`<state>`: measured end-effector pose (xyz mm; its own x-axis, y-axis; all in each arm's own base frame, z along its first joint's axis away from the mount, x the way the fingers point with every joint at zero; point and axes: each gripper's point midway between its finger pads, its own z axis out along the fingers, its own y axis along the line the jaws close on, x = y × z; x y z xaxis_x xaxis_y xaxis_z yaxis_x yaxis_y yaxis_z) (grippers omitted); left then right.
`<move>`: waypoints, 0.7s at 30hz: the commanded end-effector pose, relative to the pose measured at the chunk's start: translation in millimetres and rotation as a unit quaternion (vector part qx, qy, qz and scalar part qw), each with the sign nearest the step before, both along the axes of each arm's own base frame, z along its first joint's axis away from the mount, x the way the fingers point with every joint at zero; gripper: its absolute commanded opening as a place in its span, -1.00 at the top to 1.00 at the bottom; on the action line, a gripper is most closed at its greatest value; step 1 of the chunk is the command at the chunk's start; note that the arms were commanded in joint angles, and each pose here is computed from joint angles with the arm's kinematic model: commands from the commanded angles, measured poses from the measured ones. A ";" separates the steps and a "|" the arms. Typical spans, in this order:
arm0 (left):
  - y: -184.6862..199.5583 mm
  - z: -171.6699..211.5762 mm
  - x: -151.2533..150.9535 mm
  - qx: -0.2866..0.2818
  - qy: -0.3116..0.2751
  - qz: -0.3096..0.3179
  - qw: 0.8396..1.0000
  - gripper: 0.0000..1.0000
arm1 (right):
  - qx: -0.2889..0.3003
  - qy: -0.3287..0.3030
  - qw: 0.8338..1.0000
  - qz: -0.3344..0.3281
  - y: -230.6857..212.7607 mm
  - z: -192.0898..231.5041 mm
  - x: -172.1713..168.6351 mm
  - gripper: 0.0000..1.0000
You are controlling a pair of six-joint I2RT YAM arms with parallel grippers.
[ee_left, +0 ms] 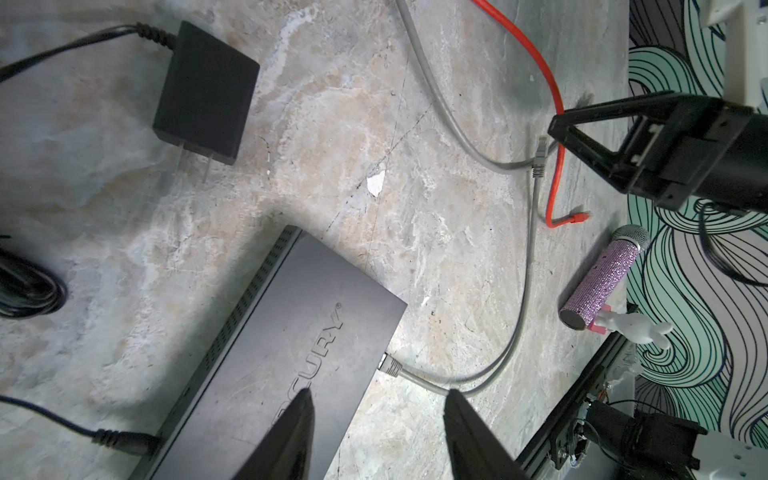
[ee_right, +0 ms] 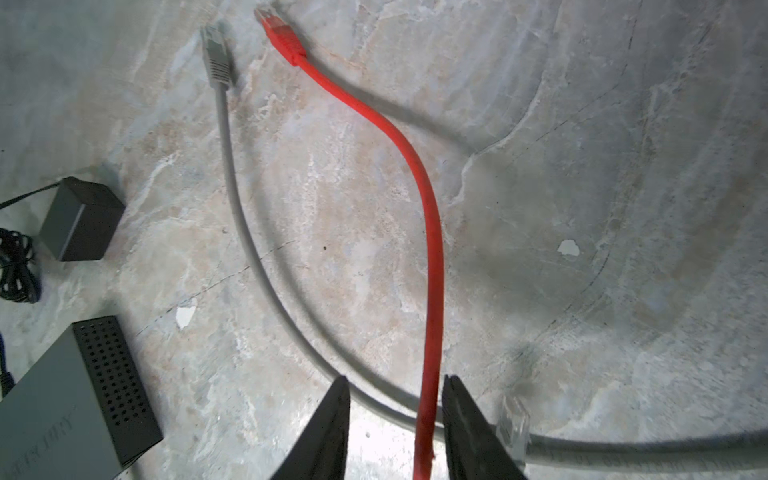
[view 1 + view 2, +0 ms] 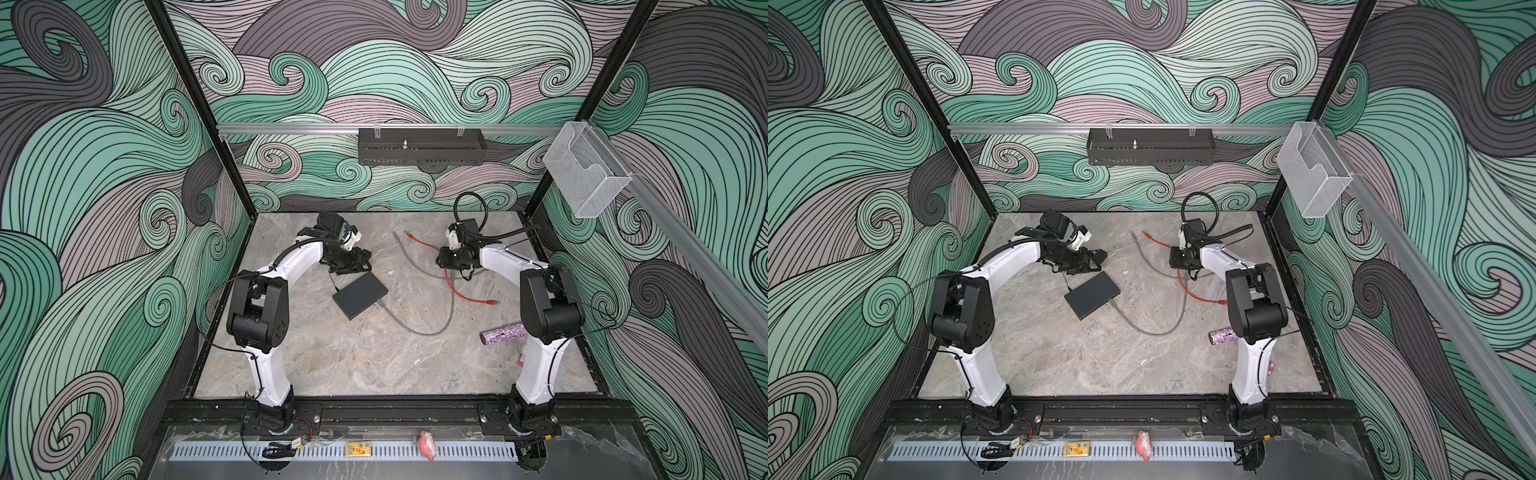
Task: Insert the plug into the switch port
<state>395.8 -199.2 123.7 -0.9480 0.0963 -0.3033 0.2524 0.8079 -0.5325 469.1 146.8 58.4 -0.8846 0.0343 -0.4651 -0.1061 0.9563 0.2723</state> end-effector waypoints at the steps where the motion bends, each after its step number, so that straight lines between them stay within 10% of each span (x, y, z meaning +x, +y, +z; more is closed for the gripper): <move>1: -2.9 10.1 -4.9 -0.001 -0.015 -0.010 1.000 -0.07 | -0.028 0.012 1.000 -0.002 -7.5 -6.5 6.1 0.29; 21: -2.9 9.2 -6.2 -0.002 -0.012 -0.011 1.000 -0.07 | -0.015 -0.049 0.998 0.032 1.1 55.6 -20.1 0.82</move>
